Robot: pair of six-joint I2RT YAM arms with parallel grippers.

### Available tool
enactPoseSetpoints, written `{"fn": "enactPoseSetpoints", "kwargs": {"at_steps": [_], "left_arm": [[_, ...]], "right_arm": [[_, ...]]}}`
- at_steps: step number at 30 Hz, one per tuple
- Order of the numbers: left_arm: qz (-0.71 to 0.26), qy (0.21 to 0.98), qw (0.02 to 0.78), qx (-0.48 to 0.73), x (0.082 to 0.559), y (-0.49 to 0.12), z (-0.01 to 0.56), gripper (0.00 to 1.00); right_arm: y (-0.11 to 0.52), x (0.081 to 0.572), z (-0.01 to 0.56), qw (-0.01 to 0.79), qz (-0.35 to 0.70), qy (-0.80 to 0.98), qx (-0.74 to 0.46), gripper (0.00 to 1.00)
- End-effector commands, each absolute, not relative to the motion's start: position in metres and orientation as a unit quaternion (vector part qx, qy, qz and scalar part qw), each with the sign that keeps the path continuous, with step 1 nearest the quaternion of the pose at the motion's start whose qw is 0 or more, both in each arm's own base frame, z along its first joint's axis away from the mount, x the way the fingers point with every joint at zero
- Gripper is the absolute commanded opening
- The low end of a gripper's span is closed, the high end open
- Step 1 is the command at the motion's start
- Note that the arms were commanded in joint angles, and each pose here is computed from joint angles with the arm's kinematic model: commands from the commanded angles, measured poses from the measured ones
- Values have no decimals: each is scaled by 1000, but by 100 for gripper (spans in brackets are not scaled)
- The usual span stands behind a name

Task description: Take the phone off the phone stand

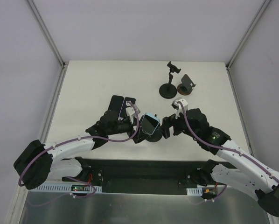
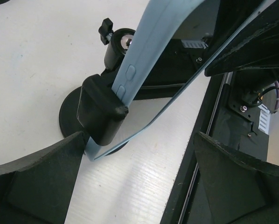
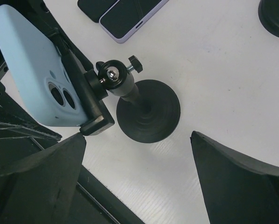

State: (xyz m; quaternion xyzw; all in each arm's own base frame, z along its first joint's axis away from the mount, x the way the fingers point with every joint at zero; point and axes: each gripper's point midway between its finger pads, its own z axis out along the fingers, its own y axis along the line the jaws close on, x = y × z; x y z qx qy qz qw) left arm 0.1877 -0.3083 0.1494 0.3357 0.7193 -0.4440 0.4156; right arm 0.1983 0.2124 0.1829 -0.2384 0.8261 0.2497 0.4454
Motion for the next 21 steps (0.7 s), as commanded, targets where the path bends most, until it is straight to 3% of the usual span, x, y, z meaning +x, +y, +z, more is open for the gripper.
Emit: {"fn": "enactPoseSetpoints", "kwargs": {"at_steps": [1, 16, 21], "left_arm": [[-452, 706, 455, 301, 192, -310, 173, 99], [-285, 765, 549, 181, 205, -292, 198, 99], [-240, 785, 542, 178, 209, -295, 196, 99]], "right_arm": [[211, 211, 194, 478, 242, 817, -214, 97], [178, 220, 210, 513, 186, 816, -191, 97], [172, 222, 212, 517, 181, 816, -184, 97]]}}
